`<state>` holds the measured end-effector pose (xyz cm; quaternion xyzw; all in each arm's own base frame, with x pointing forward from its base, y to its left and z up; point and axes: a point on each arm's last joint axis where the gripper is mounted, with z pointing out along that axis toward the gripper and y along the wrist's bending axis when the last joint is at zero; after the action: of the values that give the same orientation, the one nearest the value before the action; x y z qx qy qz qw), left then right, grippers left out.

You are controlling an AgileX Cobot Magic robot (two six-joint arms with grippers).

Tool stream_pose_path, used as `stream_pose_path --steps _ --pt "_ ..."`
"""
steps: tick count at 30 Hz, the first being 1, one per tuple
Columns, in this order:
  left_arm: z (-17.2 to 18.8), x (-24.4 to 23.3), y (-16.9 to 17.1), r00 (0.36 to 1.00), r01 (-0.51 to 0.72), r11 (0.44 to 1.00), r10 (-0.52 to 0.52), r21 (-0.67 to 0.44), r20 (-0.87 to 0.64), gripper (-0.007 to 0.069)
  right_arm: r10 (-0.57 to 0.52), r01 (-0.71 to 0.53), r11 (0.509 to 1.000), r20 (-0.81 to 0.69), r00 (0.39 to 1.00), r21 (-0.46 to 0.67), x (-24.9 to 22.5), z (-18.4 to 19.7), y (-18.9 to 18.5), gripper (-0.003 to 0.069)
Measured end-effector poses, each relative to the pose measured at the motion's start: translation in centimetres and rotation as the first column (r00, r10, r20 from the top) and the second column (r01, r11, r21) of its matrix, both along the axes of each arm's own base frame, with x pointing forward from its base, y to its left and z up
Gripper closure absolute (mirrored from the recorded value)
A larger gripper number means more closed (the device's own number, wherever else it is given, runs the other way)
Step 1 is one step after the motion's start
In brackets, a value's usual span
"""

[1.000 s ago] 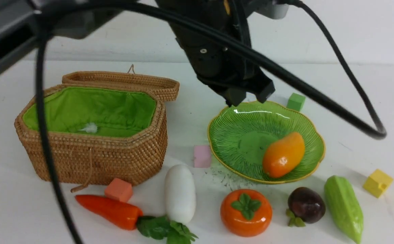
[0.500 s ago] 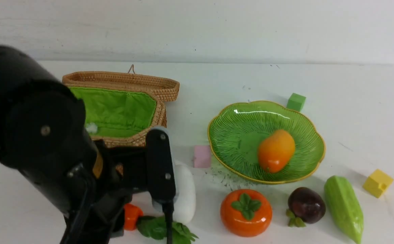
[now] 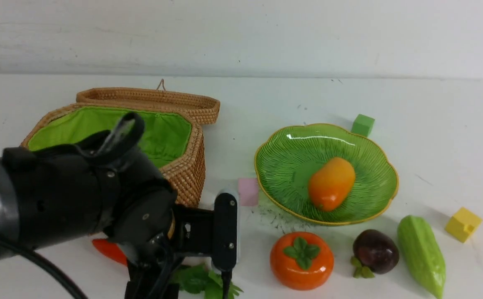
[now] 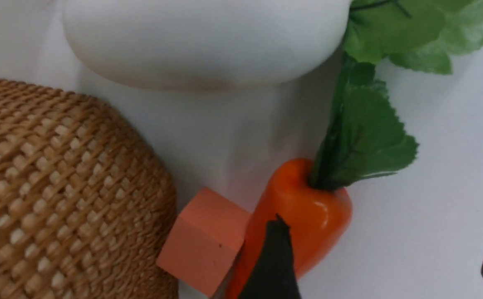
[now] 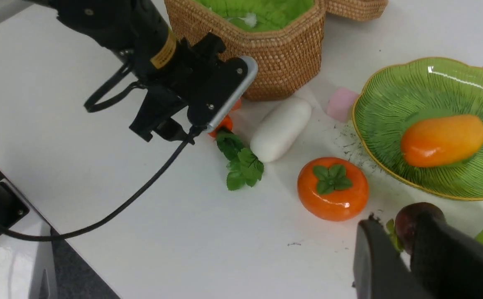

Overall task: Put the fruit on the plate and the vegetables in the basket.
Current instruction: Use the left arm to grab a carrot and put it into the left basket

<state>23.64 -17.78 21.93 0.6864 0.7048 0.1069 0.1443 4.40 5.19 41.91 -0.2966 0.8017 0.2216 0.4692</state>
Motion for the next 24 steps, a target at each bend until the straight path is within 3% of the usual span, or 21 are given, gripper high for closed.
stream_pose_path --steps 5,15,24 --pt "-1.9 1.3 0.3 1.0 0.02 0.998 -0.02 0.06 -0.008 0.0071 0.004 -0.004 1.0 -0.004 1.0 0.004 0.0 0.0 0.0 0.0505" --pt "-4.0 2.7 0.9 0.999 0.038 0.994 -0.034 0.106 -0.039 0.0087 0.014 -0.014 1.0 -0.014 1.0 0.011 -0.1 0.0 0.1 0.0499" --pt "-6.0 2.9 0.5 0.993 0.076 0.99 -0.064 0.122 -0.095 0.0223 0.014 -0.014 1.0 -0.015 1.0 0.012 -0.1 0.0 0.1 0.0494"
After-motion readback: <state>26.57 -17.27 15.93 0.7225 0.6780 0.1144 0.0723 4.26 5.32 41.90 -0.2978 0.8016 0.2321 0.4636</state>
